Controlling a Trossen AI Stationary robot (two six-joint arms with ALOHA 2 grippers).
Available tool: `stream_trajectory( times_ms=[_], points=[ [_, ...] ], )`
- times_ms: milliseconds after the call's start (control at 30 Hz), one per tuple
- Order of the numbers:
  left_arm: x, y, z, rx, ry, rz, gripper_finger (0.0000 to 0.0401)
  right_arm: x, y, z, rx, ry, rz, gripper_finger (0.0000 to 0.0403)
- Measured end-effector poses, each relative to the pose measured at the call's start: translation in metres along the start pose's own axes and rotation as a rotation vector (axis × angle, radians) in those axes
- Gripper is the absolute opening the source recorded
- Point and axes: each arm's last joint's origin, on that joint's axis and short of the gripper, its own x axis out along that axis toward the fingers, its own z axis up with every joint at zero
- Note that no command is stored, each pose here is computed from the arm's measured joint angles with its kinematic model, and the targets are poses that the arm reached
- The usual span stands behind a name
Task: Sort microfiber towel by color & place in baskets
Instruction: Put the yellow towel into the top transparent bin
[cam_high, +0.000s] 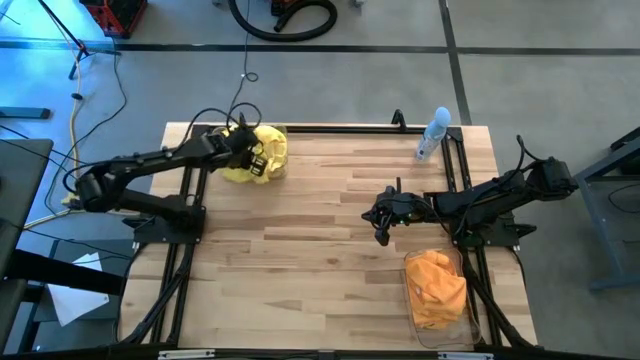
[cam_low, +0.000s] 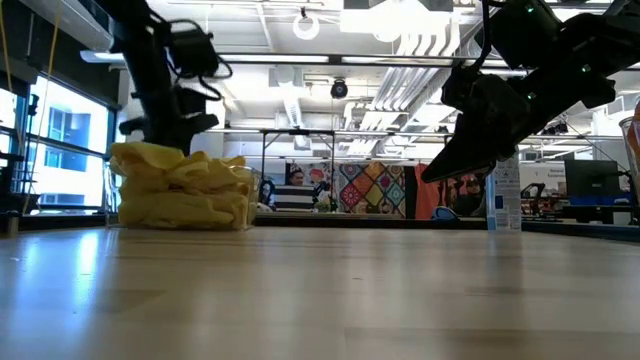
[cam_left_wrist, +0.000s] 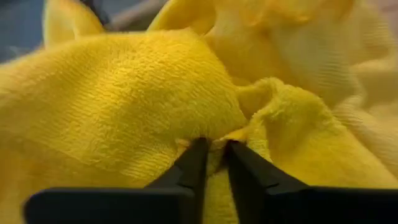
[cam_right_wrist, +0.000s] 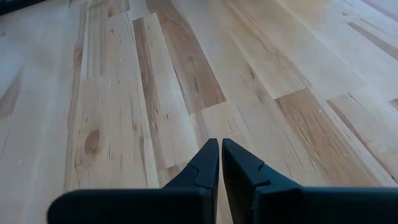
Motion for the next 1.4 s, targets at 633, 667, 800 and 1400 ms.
stream_trajectory(
  times_ms=[633, 667, 800, 1400],
  points=[
    [0.069, 0.02, 0.013, -0.208, 0.303, 0.018, 0.0174, 0.0, 0.0, 0.0, -0.003, -0.001, -0.004, 0.0016],
    [0.068, 0.02, 0.014, -0.215, 0.298, 0.016, 0.0174, 0.0, 0.0, 0.0, -0.003, -0.001, -0.004, 0.0016],
    [0.059, 0.022, 0.015, -0.235, 0.273, -0.003, 0.0174, 0.0, 0.0, 0.0, -0.003, -0.001, -0.004, 0.0016],
    [-0.023, 0.041, 0.022, -0.367, 0.019, -0.18, 0.0174, 0.0, 0.0, 0.0, -0.003, -0.001, -0.003, 0.0016]
  ],
)
